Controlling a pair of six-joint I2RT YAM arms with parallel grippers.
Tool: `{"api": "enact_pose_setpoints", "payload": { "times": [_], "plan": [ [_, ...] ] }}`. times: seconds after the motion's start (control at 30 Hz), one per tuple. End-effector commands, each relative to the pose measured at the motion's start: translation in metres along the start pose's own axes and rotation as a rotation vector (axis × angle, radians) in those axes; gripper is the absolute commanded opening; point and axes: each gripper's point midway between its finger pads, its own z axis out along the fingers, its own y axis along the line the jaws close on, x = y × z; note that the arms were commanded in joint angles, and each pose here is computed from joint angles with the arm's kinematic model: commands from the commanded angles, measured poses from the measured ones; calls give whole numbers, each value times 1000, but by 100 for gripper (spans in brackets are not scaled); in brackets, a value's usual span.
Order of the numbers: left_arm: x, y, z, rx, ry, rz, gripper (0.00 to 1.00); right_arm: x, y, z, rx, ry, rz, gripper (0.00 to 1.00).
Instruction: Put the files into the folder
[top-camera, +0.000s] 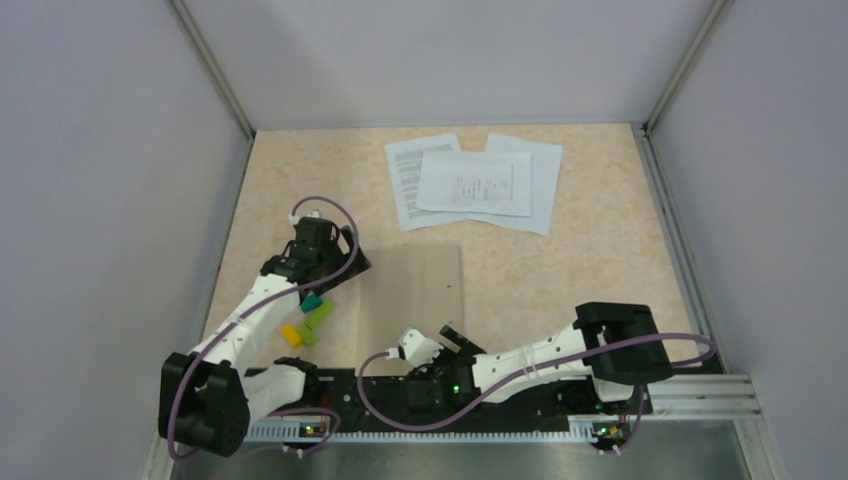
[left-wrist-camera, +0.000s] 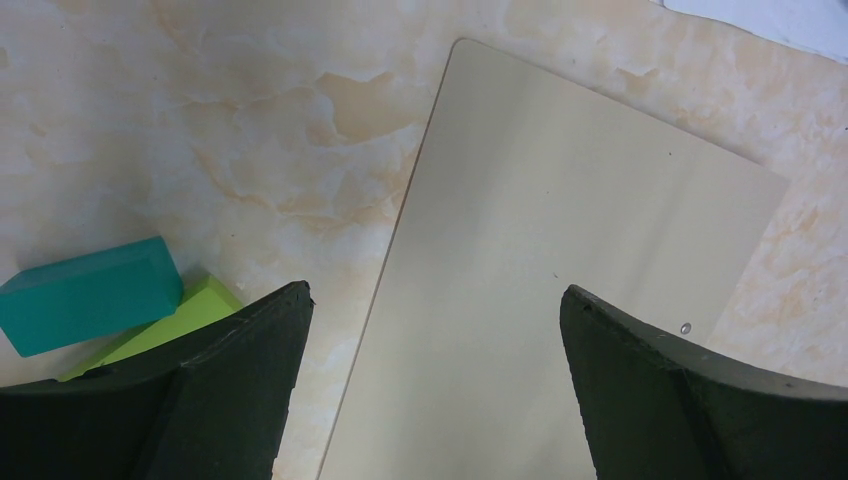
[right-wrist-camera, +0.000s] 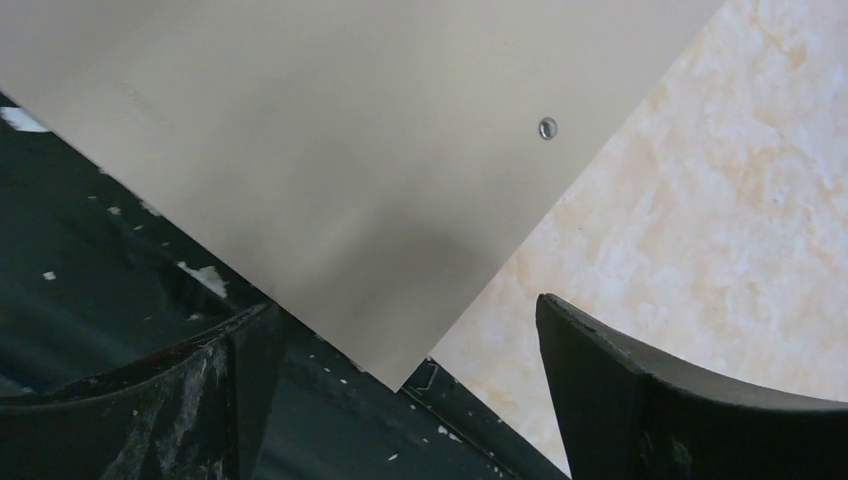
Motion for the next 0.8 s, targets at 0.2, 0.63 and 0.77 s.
{"api": "enact_pose_setpoints", "payload": {
  "times": [0.2, 0.63, 0.77],
  "plan": [
    [-14, -8, -3, 34, -44, -7, 99, -12, -13, 5, 157, -40, -43, 79],
    [-5, -9, 7, 57, -6, -50, 99, -14, -20, 16, 267, -97, -55, 51],
    [-6, -10, 8, 58, -9, -53, 99, -19, -27, 14, 300, -127, -36, 37]
  ]
}}
